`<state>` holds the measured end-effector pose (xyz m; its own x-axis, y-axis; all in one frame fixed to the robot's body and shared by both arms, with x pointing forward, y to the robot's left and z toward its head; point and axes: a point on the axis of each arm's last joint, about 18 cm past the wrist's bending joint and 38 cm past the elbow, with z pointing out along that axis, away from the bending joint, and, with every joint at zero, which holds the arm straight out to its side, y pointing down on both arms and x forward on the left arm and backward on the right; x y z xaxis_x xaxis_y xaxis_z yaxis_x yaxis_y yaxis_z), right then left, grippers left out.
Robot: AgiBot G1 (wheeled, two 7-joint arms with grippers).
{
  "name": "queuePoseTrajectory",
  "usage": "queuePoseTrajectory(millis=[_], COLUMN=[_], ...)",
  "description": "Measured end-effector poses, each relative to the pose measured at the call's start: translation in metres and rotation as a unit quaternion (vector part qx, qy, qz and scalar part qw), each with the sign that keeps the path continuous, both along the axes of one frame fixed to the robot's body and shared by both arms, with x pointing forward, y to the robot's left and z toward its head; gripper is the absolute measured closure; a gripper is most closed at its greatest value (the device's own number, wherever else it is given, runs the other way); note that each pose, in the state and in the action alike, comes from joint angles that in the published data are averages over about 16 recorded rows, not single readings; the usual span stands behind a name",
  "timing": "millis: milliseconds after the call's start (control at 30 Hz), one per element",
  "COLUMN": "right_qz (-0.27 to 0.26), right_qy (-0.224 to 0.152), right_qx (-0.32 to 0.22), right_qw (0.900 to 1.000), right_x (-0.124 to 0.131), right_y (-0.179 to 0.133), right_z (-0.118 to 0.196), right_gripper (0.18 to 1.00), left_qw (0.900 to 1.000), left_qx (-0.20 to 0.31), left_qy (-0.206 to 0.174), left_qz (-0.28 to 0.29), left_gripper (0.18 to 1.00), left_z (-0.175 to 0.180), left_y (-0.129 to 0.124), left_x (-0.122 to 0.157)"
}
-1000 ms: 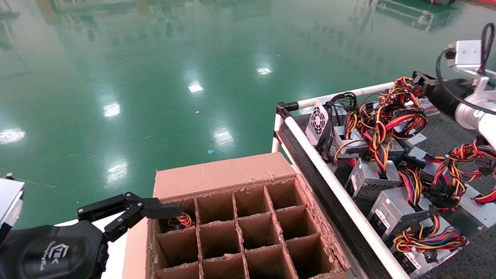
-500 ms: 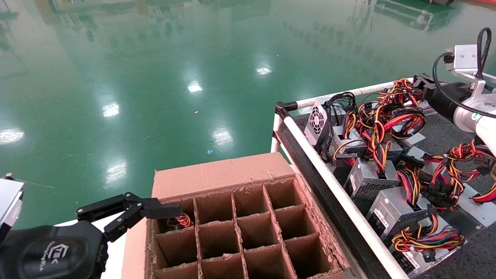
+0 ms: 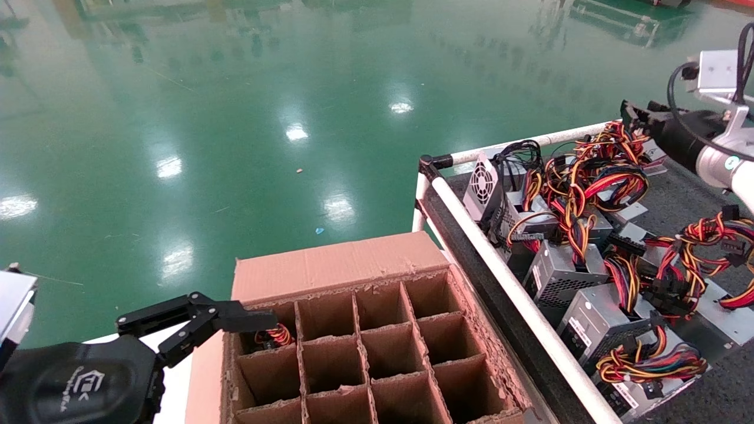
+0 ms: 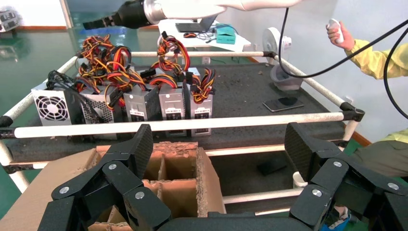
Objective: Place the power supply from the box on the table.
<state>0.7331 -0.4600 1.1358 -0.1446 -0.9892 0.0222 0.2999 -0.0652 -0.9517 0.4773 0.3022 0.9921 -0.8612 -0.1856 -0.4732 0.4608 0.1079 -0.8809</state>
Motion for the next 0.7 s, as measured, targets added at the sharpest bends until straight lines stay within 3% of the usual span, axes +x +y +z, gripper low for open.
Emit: queuePoseTrajectory(millis=[367, 700], right_qz=[0.028, 0.095], right_qy=[-0.025, -0.060], right_qx=[-0.004, -0.024], right_qw=[0.999, 0.993], right_x=[-0.012, -0.024], right_y=[0.004, 0.012], right_z=[0.029, 0.029], right_gripper=[0.569, 0.355], left_qw=[1.0000, 1.0000], left_qx=[0.000, 0.000], left_qy=[0.000, 0.000], left_qz=[0.000, 0.000], left_gripper=[0.184, 0.184], left_z=[0.000, 0.000], left_y=[0.000, 0.000], left_x=[0.000, 0.000])
